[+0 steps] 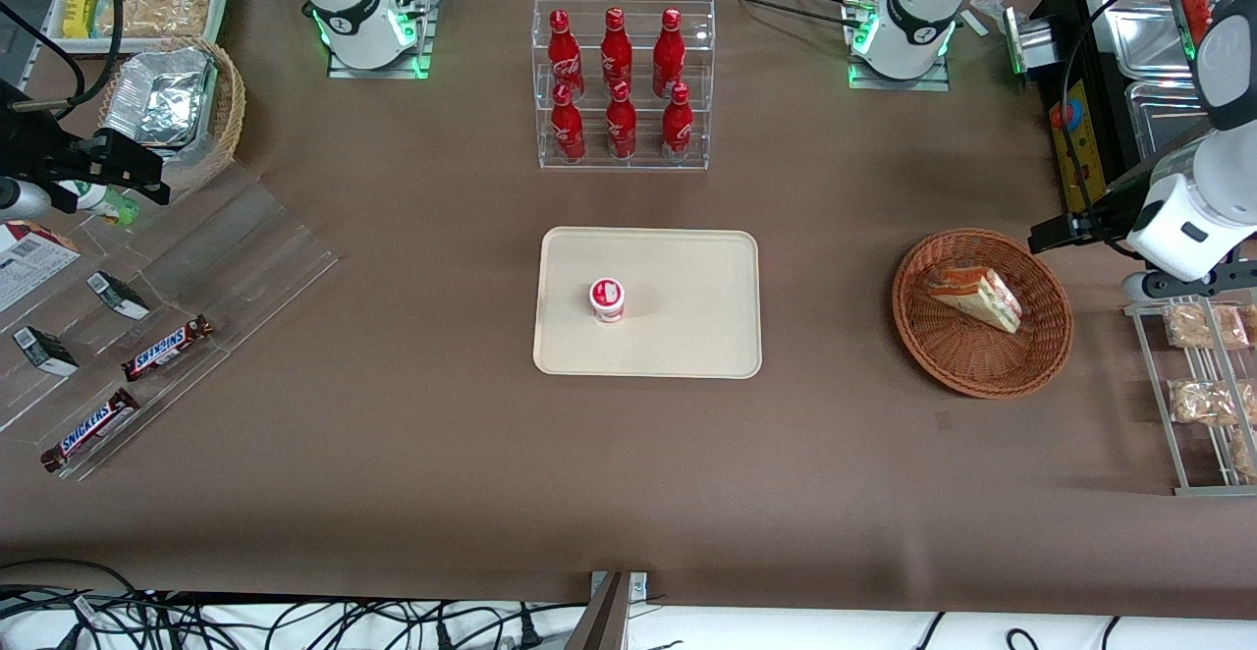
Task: Place sandwich from basket to tray
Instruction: 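Move the left gripper over the wicker basket and lower toward the sandwich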
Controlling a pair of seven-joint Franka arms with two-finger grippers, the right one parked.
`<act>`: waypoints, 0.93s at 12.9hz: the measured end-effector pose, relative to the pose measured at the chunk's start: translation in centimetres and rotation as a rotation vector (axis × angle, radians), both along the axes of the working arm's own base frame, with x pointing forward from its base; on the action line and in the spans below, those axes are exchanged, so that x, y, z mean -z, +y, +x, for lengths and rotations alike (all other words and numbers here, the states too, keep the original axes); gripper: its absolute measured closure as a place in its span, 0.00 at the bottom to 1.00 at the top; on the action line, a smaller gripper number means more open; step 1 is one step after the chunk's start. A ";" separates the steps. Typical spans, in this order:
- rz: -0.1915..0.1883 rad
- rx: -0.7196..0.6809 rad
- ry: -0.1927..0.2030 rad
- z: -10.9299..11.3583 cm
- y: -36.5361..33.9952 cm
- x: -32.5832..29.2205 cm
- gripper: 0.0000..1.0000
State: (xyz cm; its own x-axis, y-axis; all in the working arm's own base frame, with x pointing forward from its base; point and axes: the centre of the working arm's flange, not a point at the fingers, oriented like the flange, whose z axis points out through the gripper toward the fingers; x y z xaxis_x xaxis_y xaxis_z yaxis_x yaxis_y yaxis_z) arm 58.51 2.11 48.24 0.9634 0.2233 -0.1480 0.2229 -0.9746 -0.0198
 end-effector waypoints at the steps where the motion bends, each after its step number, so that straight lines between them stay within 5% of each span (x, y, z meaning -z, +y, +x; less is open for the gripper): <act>1: 0.007 -0.043 -0.001 -0.1 0.0 1.2 0.00; 5: 0.070 -0.197 -0.024 -0.8 0.2 6.1 0.00; 12: 0.076 -0.465 -0.135 -3.2 0.8 14.3 0.00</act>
